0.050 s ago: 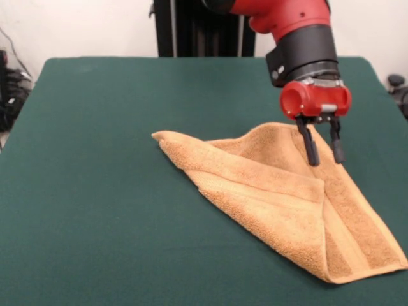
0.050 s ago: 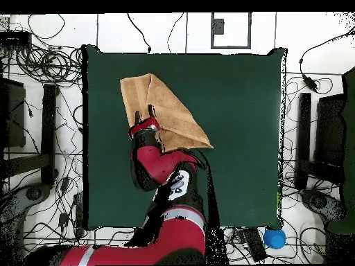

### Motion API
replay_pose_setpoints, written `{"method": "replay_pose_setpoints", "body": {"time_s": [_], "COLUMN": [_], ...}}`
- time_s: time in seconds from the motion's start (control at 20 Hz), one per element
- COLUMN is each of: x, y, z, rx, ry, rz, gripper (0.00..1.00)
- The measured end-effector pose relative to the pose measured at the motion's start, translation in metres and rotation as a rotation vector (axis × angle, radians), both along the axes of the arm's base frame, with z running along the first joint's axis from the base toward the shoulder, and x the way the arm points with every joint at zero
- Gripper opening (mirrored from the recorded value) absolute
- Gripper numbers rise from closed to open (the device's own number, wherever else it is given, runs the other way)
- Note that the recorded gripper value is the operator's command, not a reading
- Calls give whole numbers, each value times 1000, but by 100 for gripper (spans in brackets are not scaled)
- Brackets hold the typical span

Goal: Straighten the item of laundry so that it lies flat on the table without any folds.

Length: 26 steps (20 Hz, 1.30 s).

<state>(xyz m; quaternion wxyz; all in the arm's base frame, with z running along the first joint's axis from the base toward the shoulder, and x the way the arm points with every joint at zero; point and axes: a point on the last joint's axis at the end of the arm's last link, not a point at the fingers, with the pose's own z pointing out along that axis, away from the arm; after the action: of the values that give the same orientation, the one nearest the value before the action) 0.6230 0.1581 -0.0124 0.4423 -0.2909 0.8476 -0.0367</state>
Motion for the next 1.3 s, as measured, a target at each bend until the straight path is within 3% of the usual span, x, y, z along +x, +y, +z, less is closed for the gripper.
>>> {"method": "replay_pose_setpoints", "body": {"time_s": [0.15,0.35,0.5,0.6,0.85,1.3], "x": [0,-5,-17,-16,-8,-8], "y": [1,-6,-24,-31,-32,-26], "z": [-9,-26,-55,-61,-59,-56], "rx": [8,0,-18,-7,26,-7], "ry": [-15,33,160,200,217,208], "rz": [21,42,22,8,10,55], "gripper": [100,100,100,100,100,100]}}
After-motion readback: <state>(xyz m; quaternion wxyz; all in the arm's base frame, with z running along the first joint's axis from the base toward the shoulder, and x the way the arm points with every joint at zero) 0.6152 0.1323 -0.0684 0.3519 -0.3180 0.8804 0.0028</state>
